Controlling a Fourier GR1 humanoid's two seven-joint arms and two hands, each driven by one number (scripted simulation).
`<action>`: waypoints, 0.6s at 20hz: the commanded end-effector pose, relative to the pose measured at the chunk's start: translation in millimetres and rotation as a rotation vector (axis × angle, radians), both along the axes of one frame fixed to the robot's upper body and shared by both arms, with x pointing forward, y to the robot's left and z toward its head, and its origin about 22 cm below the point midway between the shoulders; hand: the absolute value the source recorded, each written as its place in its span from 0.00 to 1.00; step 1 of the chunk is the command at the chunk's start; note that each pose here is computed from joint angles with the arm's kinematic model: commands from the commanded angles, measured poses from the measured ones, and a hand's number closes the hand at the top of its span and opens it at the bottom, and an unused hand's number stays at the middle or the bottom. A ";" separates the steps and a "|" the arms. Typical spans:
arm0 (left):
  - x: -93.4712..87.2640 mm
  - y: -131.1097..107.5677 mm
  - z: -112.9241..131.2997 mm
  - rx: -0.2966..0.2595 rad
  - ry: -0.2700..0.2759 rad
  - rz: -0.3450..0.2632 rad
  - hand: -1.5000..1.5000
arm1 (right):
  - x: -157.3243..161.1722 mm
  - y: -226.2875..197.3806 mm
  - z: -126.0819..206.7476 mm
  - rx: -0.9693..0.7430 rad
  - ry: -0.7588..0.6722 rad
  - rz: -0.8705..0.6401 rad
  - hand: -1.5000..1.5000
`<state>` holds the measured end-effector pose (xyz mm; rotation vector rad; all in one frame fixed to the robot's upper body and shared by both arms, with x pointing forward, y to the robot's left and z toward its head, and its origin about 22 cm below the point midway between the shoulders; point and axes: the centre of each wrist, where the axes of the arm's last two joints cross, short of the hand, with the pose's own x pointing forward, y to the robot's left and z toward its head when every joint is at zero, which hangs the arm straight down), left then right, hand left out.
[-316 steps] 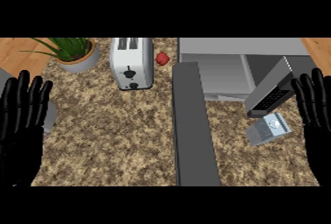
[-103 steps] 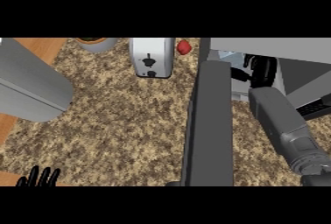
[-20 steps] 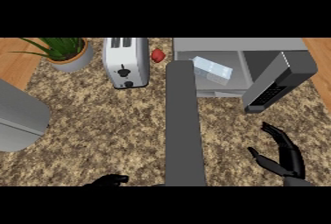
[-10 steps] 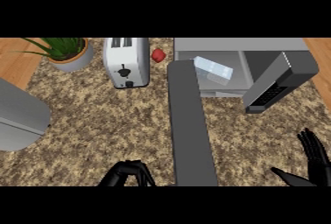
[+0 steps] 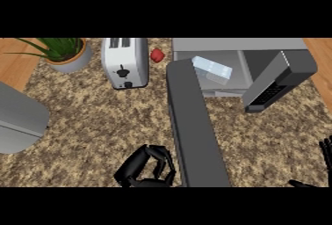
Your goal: Pick up the milk, place it into the microwave and close the microwave
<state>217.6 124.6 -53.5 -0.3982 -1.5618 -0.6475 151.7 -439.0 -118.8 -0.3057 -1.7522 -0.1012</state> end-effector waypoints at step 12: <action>-0.4 -77.0 -29.2 0.133 0.030 -0.295 1.00 | 10.8 -9.1 19.4 0.071 -0.161 0.189 0.00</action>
